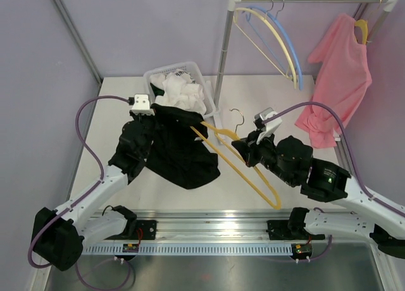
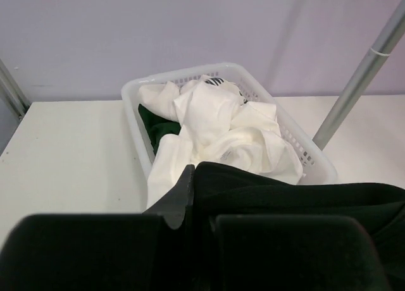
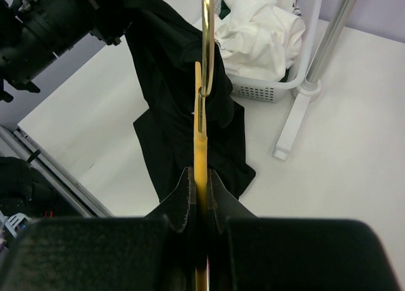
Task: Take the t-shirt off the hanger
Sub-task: Remove the tshirt from the hanger
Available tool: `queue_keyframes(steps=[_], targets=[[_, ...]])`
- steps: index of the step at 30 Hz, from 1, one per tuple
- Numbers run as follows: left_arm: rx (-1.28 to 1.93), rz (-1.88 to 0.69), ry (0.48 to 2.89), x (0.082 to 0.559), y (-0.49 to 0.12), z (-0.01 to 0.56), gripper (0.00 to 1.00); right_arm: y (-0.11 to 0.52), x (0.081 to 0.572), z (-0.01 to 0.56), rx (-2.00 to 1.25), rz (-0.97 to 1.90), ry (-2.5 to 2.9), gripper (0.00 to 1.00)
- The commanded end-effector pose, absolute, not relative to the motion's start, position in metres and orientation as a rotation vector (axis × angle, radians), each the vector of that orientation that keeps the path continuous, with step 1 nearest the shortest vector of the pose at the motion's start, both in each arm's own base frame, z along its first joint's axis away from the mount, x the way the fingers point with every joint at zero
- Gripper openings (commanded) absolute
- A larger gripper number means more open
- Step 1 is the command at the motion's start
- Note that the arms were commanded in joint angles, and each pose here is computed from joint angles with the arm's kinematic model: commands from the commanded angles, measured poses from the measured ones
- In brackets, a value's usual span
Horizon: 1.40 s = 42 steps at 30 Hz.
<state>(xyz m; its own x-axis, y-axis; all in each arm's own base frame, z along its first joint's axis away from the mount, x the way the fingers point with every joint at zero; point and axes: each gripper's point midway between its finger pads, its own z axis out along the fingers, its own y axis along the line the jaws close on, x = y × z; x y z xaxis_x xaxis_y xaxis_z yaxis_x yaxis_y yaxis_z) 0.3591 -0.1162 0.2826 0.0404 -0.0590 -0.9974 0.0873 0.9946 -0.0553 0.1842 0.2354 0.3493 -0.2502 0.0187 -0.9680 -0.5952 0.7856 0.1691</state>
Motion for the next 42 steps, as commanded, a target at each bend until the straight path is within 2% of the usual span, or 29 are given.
queue_keyframes(steps=[1, 5, 9, 12, 15, 23, 27, 32, 38, 42], targets=[[-0.075, -0.152, 1.425, 0.357, -0.107, 0.318, 0.0, 0.229, 0.173, 0.377, -0.445, 0.719, 1.633, 0.0], [-0.059, -0.177, 1.419, 0.354, -0.11, 0.319, 0.0, 0.203, 0.164, 0.401, -0.346, 0.794, 1.508, 0.0], [0.275, -0.389, 1.363, 0.323, -0.16, 0.327, 0.02, 0.173, 0.165, 0.407, -0.214, 0.788, 1.445, 0.0], [0.333, -0.465, 1.338, 0.306, -0.17, 0.334, 0.03, 0.166, 0.172, 0.408, -0.172, 0.744, 1.455, 0.0], [0.404, -0.452, 1.41, 0.304, -0.174, 0.318, 0.0, 0.166, 0.184, 0.413, -0.126, 0.678, 1.452, 0.0], [0.627, -0.315, 1.466, 0.288, -0.166, 0.264, 0.0, 0.181, 0.204, 0.424, -0.084, 0.618, 1.394, 0.0], [0.541, -0.235, 1.48, 0.28, -0.141, 0.268, 0.0, 0.18, 0.204, 0.424, -0.073, 0.63, 1.388, 0.0], [0.348, -0.074, 1.498, 0.275, -0.094, 0.292, 0.0, 0.201, 0.186, 0.405, -0.273, 0.682, 1.502, 0.0], [0.218, 0.115, 1.474, 0.285, -0.06, 0.334, 0.0, 0.252, 0.127, 0.384, -0.681, 0.969, 1.529, 0.0], [0.17, 0.165, 1.463, 0.289, -0.05, 0.356, 0.0, 0.272, 0.131, 0.364, -0.776, 0.931, 1.595, 0.0]])
